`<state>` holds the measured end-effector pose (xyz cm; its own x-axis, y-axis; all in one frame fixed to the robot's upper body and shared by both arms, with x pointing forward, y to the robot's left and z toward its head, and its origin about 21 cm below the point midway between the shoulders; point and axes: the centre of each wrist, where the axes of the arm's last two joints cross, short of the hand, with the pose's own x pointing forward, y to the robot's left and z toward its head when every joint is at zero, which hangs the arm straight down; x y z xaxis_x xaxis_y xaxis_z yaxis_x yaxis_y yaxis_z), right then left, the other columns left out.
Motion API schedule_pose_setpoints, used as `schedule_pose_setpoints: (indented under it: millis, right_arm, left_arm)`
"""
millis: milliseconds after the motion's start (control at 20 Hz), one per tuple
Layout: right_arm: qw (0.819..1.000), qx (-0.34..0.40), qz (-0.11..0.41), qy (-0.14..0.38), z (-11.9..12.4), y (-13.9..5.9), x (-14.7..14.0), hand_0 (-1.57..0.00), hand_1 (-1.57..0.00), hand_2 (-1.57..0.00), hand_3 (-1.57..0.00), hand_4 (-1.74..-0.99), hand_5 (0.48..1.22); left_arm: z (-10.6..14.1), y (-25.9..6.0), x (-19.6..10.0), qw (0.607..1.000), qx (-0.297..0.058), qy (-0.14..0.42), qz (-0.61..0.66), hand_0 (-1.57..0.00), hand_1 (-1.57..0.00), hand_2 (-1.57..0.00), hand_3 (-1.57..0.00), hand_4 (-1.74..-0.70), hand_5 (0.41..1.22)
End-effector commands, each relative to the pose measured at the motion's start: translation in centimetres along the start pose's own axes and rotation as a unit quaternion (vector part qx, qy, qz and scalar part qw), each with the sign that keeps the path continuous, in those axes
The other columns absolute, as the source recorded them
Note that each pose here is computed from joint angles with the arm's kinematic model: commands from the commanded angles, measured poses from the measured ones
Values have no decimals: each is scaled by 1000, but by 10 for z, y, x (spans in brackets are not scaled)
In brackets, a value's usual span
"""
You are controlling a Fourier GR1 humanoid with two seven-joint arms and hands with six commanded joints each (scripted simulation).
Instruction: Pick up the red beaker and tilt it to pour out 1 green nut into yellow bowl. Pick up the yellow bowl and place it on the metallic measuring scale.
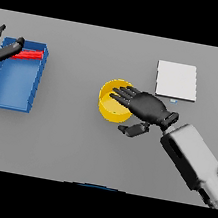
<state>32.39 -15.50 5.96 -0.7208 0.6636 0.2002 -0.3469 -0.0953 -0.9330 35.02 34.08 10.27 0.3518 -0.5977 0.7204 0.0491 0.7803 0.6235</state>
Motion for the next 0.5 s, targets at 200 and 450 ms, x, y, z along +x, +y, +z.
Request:
schedule_pose_setpoints:
  millis: [200,450]
  right_arm:
    - [997,64,33,-10,-24,-3,3,1,1,1,1,-1162,667]
    - [992,117,46,-1,-36,0,-2,1,1,1,0,-1181,674]
  left_arm:
    - [-1,4,-2,1000,3,3,-2,1,1,1,1,-806,700]
    - [-4,6,-2,1000,1,3,-4,1,1,1,1,-800,703]
